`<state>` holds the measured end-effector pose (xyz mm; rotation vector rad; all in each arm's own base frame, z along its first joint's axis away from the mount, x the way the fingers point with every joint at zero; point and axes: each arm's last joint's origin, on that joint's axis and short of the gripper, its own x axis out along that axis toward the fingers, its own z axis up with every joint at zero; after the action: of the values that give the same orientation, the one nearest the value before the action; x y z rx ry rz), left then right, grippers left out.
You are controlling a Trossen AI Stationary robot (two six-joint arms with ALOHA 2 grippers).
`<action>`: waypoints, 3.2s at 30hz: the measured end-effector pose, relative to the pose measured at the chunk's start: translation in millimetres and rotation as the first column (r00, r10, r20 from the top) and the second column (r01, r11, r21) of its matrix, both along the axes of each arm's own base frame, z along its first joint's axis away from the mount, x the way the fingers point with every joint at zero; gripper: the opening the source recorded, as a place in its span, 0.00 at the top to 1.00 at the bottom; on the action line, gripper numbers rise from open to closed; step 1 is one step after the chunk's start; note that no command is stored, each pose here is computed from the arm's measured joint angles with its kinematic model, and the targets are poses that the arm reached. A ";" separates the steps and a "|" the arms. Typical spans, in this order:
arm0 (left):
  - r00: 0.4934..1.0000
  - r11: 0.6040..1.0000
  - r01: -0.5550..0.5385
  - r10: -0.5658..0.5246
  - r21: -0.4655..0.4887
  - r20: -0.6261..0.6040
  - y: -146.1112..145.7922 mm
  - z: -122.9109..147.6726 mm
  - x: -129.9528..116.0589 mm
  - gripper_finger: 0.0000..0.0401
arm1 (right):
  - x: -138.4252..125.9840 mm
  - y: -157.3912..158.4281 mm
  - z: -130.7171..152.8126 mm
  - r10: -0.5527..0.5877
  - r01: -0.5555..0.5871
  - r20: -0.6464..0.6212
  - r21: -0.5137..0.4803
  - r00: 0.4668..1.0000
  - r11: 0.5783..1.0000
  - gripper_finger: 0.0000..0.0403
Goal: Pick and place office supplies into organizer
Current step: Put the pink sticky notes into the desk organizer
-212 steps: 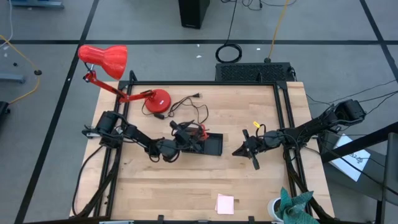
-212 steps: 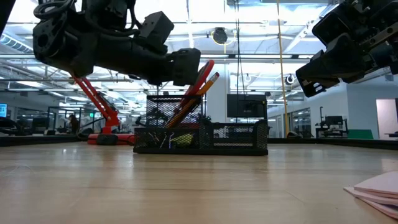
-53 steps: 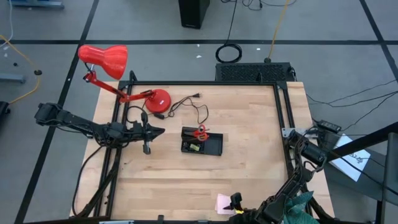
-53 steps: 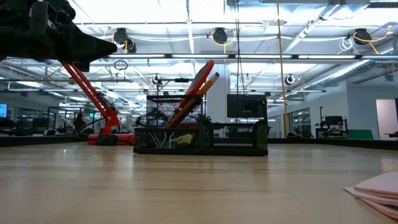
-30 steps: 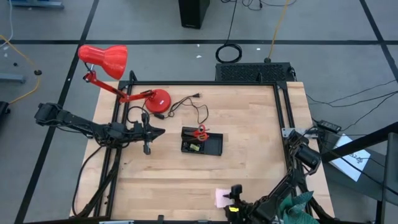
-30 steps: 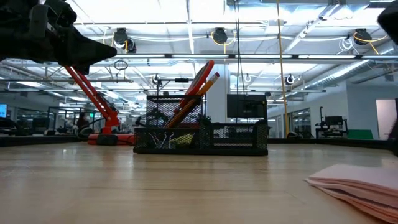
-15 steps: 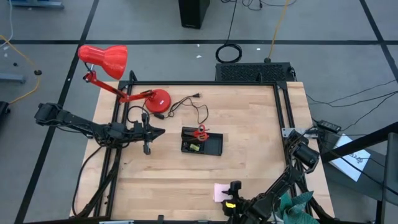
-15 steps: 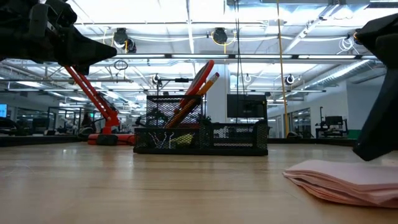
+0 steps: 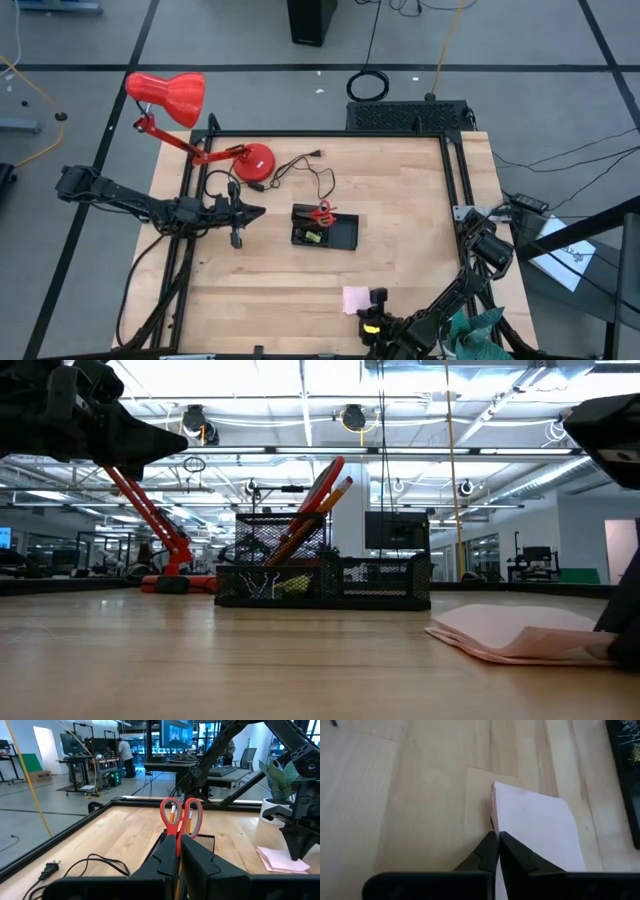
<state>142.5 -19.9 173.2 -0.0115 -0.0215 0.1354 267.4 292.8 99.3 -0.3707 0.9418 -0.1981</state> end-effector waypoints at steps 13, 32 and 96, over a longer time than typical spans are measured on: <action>1.000 1.000 0.000 0.000 0.001 -0.005 0.0 -0.5 0.0 0.92 | 17.5 13.6 28.2 0.123 -0.123 -0.008 -0.068 0.992 0.990 1.00; 1.000 1.000 0.000 0.000 0.001 -0.024 0.0 -2.4 0.0 0.92 | 27.5 12.4 68.2 0.129 -0.115 0.029 -0.298 0.991 0.948 1.00; 0.999 0.996 0.002 0.002 0.085 -0.051 0.0 -4.0 0.0 0.92 | 52.4 -181.7 31.3 0.034 -0.026 0.027 -0.268 0.999 0.963 1.00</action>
<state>142.5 -19.9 169.2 0.0773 0.0242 0.1344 319.9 111.1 130.5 -0.6293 0.8797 -0.3040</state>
